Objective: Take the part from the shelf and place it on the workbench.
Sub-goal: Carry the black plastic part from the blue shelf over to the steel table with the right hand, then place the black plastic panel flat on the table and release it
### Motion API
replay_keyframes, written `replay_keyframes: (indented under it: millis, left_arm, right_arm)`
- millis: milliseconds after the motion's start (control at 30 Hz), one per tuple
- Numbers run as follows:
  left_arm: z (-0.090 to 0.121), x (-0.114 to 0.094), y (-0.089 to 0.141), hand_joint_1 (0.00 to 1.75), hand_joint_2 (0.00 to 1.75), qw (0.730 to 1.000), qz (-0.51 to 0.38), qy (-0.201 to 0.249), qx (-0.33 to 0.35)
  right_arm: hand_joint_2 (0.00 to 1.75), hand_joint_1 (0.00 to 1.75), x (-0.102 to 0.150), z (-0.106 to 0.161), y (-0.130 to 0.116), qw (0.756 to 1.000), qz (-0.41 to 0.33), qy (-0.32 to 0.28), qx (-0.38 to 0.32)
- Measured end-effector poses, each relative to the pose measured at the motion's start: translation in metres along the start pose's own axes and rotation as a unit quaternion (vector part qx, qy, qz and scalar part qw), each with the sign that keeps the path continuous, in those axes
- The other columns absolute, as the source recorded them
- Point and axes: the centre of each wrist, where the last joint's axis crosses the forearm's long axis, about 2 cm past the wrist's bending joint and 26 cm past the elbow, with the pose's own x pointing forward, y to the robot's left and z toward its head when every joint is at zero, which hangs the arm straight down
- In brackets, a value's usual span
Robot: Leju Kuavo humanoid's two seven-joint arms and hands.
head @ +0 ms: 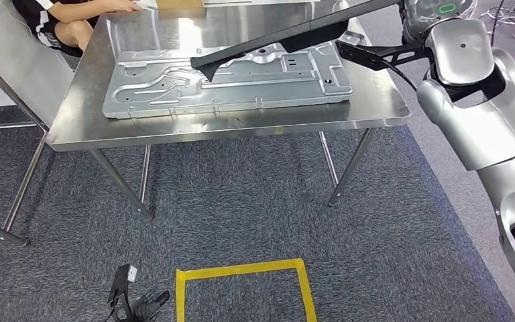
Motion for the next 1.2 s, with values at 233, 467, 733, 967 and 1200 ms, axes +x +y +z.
replay_keyframes:
  millis: [233, 467, 733, 967, 1200]
  left_arm:
    - [0.0000, 0.0001, 0.0008, 0.00, 1.75, 1.000, -0.001, 0.000, 0.000]
    - [-0.0004, 0.0014, 0.0011, 0.00, 1.75, 1.000, -0.004, -0.002, -0.001]
    - [-0.0004, 0.0015, -0.0008, 0.00, 1.75, 1.000, -0.003, -0.002, -0.003]
    - [-0.0003, 0.0010, -0.0010, 0.00, 1.75, 1.000, -0.004, -0.002, -0.003]
    - [-0.0002, 0.0007, 0.0009, 0.00, 1.75, 1.000, -0.004, -0.001, -0.002]
  right_arm:
    - [1.75, 1.75, -0.0006, -0.0001, 0.0008, 1.000, 0.001, -0.001, 0.002]
    - [1.75, 1.75, 0.0004, 0.0012, 0.0063, 1.000, 0.002, -0.003, 0.010]
    - [1.75, 1.75, -0.0009, 0.0008, 0.0062, 1.000, 0.003, -0.001, 0.010]
    - [1.75, 1.75, -0.0010, 0.0007, 0.0060, 1.000, 0.003, -0.001, 0.010]
    - [1.75, 1.75, -0.0016, 0.0006, 0.0060, 1.000, 0.003, 0.000, 0.010]
